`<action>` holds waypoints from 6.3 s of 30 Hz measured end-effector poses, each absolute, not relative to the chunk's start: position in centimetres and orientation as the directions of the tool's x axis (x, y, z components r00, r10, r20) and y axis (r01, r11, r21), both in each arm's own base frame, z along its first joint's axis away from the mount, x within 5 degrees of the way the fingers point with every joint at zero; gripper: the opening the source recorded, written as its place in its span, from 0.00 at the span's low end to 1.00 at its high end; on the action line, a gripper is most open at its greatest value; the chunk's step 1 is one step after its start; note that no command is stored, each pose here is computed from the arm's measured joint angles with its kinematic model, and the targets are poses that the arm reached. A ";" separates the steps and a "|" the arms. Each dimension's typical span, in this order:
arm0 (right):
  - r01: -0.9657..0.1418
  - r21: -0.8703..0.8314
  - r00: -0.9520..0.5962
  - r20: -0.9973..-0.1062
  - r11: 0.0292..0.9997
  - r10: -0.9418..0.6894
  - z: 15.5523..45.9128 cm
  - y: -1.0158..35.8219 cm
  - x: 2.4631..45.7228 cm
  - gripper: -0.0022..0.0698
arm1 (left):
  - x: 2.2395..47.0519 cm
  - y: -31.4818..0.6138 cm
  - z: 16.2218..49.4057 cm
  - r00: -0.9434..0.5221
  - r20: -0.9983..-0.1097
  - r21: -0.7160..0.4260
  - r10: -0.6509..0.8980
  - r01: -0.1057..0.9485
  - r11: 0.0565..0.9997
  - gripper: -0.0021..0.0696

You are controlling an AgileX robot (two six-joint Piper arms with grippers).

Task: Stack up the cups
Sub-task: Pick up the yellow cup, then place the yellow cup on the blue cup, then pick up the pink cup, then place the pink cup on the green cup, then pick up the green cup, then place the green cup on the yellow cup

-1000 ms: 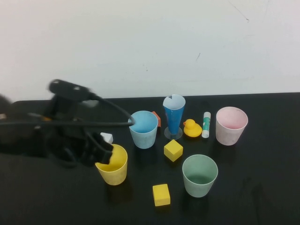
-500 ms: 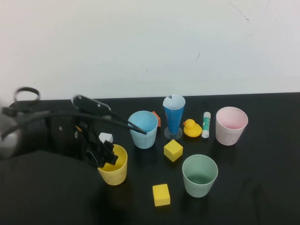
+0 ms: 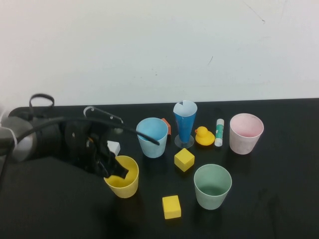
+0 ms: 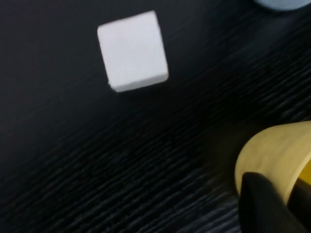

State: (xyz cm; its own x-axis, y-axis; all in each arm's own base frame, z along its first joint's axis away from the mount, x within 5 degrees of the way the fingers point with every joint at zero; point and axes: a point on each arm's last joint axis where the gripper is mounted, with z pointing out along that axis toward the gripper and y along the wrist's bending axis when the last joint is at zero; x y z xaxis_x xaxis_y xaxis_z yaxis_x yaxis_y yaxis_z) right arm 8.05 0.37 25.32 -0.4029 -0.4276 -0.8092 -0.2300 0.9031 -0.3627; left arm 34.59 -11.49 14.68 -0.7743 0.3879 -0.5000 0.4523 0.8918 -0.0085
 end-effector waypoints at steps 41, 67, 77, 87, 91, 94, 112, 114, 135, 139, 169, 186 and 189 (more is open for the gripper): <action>-0.365 -0.288 -0.474 -0.761 0.885 -0.443 28.7 1.0 10.4 0.03 | 43.7 -15.4 27.4 -0.593 -0.753 -0.063 0.284 0.494 0.867 0.24; -0.690 0.031 -0.557 -0.661 0.723 -0.503 22.4 4.9 38.0 0.72 | 21.9 -7.6 40.4 -0.138 -0.967 0.142 0.214 0.408 0.902 0.03; -0.705 -0.002 -0.565 -0.602 0.709 -0.564 15.4 6.1 44.4 0.73 | 16.3 -5.7 35.7 -0.145 -0.958 0.173 0.248 0.397 0.901 0.03; -0.676 0.029 -0.617 -0.569 0.737 -0.544 12.6 6.0 46.1 0.35 | 13.9 -4.9 36.6 -0.053 -0.973 0.189 0.225 0.375 0.908 0.03; -0.674 0.032 -0.619 -0.571 0.738 -0.540 12.7 6.0 46.2 0.12 | 13.8 -4.9 36.4 -0.065 -0.971 0.190 0.231 0.382 0.905 0.03; -0.677 0.037 -0.618 -0.570 0.735 -0.541 12.8 6.1 46.2 0.07 | 13.7 -5.0 36.2 -0.086 -0.967 0.188 0.239 0.393 0.900 0.03; -0.857 0.064 -0.435 -0.622 0.511 -0.651 27.5 9.3 39.9 0.06 | 9.8 -3.9 37.1 0.007 -0.972 0.218 0.234 0.388 0.896 0.03; -0.860 0.078 -0.442 -0.608 0.504 -0.660 26.2 10.0 38.5 0.06 | 9.1 -3.7 36.0 -0.005 -0.967 0.232 0.254 0.393 0.890 0.03; -0.866 0.114 -0.431 -0.664 0.487 -0.611 20.8 12.8 34.8 0.06 | 6.9 -2.9 30.3 -0.022 -0.969 0.220 0.246 0.380 0.899 0.03; -0.868 0.131 -0.443 -0.640 0.479 -0.628 19.3 12.8 35.1 0.06 | 7.1 -2.9 29.6 -0.031 -0.968 0.218 0.248 0.377 0.900 0.03; -0.822 0.303 -0.560 -0.580 0.482 -0.591 11.0 13.6 36.3 0.24 | 7.5 -2.8 28.8 0.011 -0.969 0.236 0.247 0.347 0.908 0.03; -0.903 -0.055 -0.204 -0.817 0.426 -0.539 27.7 23.4 41.7 0.10 | 7.5 -2.8 28.8 0.009 -0.971 0.227 0.239 0.348 0.910 0.03; -0.892 -0.136 -0.185 -0.760 0.431 -0.623 28.1 25.4 43.1 0.10 | 7.5 -2.8 28.7 0.005 -0.971 0.225 0.238 0.351 0.909 0.03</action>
State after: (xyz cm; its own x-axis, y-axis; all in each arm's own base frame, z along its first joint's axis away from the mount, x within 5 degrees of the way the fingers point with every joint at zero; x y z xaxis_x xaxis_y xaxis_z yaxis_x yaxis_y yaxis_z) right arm 43.09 25.36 28.07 -0.1847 -0.6229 -0.7602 -0.8923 0.4305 -0.1360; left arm 7.45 -2.78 28.73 0.0046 0.2383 -0.9712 0.3507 0.9091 0.2247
